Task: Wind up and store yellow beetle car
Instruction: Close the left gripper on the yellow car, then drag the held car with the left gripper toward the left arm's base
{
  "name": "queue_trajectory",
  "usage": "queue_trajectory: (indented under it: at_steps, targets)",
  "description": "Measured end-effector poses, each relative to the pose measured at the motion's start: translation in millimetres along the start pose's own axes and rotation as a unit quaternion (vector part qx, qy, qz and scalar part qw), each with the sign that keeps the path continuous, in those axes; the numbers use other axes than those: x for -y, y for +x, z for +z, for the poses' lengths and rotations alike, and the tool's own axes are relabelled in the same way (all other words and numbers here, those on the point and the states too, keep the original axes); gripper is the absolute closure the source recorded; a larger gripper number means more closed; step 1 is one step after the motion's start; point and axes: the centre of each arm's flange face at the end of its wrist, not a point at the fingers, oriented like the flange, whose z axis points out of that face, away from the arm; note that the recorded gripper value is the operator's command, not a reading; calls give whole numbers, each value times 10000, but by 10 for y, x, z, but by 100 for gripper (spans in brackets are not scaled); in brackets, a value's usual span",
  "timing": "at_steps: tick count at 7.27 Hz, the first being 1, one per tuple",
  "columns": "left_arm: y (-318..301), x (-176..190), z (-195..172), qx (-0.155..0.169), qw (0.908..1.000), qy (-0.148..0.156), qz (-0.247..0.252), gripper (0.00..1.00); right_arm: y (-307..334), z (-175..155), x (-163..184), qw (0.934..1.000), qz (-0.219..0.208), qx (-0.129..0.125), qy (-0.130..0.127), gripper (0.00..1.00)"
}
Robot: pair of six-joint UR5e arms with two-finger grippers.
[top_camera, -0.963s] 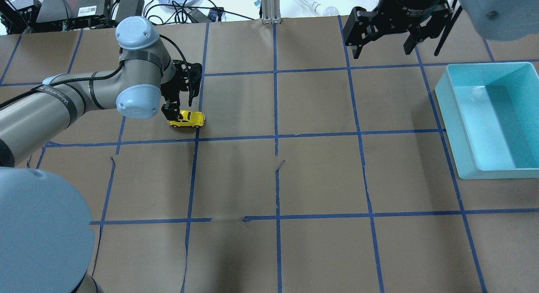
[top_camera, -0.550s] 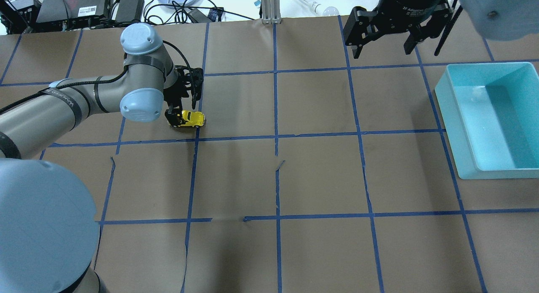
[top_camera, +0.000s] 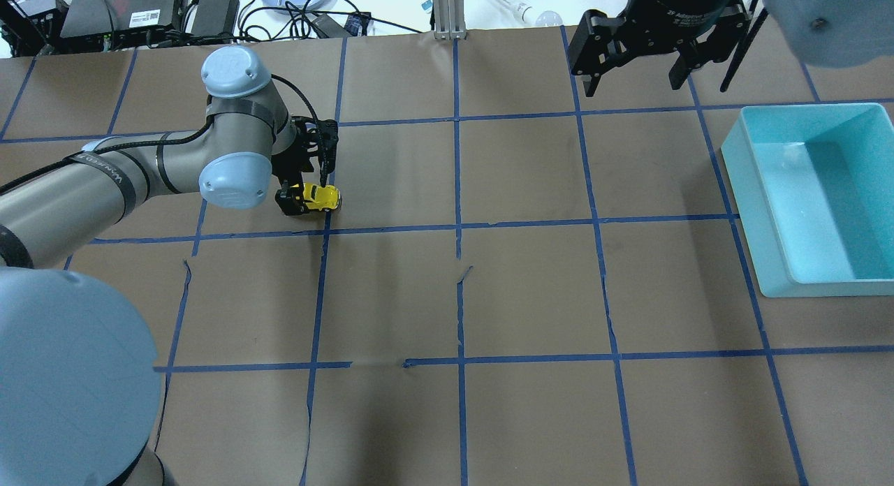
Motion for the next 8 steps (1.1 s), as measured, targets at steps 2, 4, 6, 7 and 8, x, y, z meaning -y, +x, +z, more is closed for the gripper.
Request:
queue_trajectory:
  at_steps: [2, 4, 6, 7, 8]
  targets:
    - [14, -3, -9, -3, 10000, -15, 41, 70, -2, 4, -3, 10000, -3, -5, -4, 0]
    - [11, -5, -27, 18, 10000, -24, 58, 87, -2, 10, -1, 10000, -5, -6, -9, 0]
    - [-12, -18, -34, 44, 10000, -23, 68, 91, -2, 9, -2, 10000, -5, -6, -7, 0]
    - [-20, -62, -24, 45, 10000, -26, 42, 92, -2, 9, -1, 10000, -4, -6, -4, 0]
    - [-32, -192, -10, 38, 10000, -28, -20, 92, -2, 8, -1, 10000, -3, -6, -3, 0]
